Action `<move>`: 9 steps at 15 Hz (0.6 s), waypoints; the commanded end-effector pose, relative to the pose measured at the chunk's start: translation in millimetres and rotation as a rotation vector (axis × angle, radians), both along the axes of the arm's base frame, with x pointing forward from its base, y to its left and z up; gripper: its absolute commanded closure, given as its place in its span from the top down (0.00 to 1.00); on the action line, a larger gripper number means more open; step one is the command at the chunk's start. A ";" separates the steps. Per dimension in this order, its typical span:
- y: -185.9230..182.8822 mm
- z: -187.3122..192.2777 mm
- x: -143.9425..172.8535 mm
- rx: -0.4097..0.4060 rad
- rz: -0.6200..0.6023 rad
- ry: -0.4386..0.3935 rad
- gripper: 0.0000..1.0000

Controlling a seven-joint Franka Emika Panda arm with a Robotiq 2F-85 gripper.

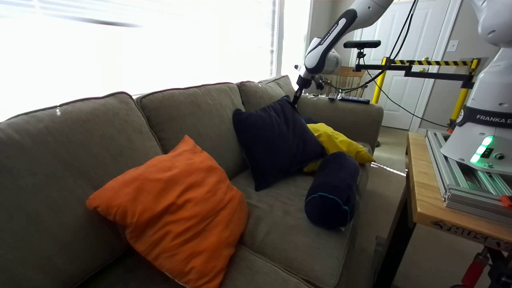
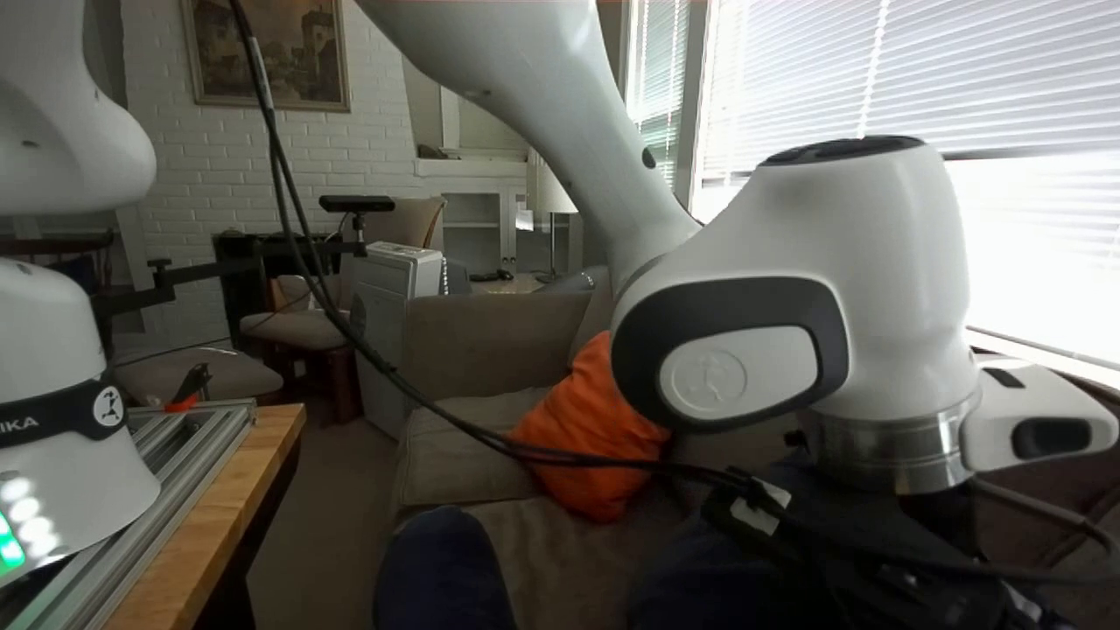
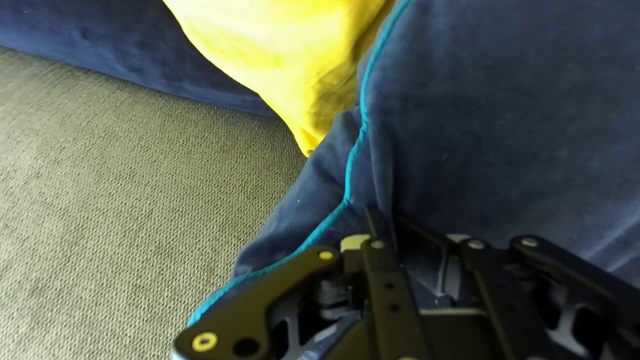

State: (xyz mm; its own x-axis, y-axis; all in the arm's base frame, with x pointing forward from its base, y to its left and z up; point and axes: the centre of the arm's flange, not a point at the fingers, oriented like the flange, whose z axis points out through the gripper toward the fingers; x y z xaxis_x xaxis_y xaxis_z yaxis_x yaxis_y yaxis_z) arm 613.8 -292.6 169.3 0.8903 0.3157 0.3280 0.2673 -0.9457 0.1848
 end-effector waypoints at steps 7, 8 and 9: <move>37.4 84.7 -10.6 -0.325 0.038 0.043 0.02; 38.0 93.2 -12.3 -0.350 0.036 0.042 0.02; 38.8 98.7 -12.9 -0.372 0.031 0.037 0.02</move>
State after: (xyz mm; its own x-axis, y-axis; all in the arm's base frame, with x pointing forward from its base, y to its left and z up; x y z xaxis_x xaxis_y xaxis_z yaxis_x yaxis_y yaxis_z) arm 614.5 -262.6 229.5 0.8854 0.4337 0.1673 0.3344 -0.8442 0.4188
